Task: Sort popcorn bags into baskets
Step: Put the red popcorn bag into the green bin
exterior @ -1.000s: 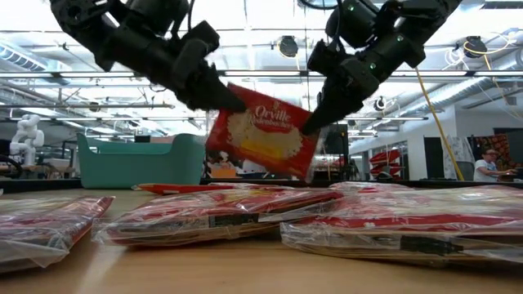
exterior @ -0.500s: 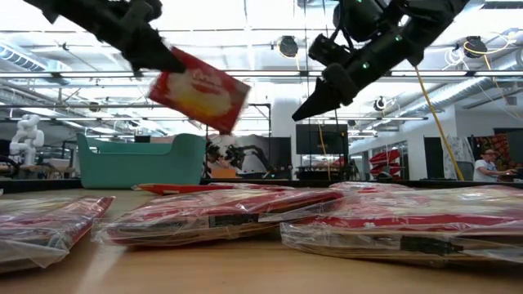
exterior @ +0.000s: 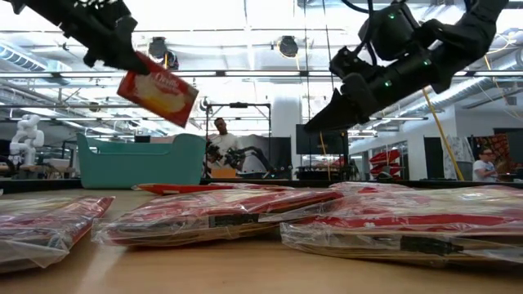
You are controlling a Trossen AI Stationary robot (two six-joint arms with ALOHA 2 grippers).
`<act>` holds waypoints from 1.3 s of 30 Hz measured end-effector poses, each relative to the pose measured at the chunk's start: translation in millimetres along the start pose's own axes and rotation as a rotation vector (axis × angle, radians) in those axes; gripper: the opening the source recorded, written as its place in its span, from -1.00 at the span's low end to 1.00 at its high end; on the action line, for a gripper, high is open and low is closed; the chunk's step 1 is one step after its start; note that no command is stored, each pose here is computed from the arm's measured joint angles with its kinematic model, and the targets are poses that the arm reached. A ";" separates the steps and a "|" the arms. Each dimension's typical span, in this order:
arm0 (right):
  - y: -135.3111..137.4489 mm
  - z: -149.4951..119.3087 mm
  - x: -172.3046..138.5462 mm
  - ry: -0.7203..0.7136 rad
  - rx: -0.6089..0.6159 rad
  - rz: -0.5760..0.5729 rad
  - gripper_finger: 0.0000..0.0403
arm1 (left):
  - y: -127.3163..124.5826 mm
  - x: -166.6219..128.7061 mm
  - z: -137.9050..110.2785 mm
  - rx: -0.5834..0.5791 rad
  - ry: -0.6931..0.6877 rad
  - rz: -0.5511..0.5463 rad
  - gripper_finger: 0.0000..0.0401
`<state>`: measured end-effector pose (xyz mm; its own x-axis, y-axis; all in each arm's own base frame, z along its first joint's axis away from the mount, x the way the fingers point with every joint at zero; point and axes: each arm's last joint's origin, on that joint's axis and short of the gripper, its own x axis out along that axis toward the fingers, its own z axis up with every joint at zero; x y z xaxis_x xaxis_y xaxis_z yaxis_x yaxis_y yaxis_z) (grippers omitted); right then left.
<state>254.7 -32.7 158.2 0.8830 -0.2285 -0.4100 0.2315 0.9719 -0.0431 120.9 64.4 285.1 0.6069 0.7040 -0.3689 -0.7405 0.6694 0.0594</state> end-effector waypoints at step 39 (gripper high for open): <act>14.0 -5.5 -3.8 -0.001 0.029 0.003 -0.21 | -10.8 40.8 -47.9 -0.100 -0.010 0.213 -0.89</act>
<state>252.3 -17.8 154.1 0.8841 -0.2255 -0.4092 0.2405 0.9705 -0.0152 139.8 74.6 225.0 0.4368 0.8294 -0.3484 -0.8766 0.4794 0.0423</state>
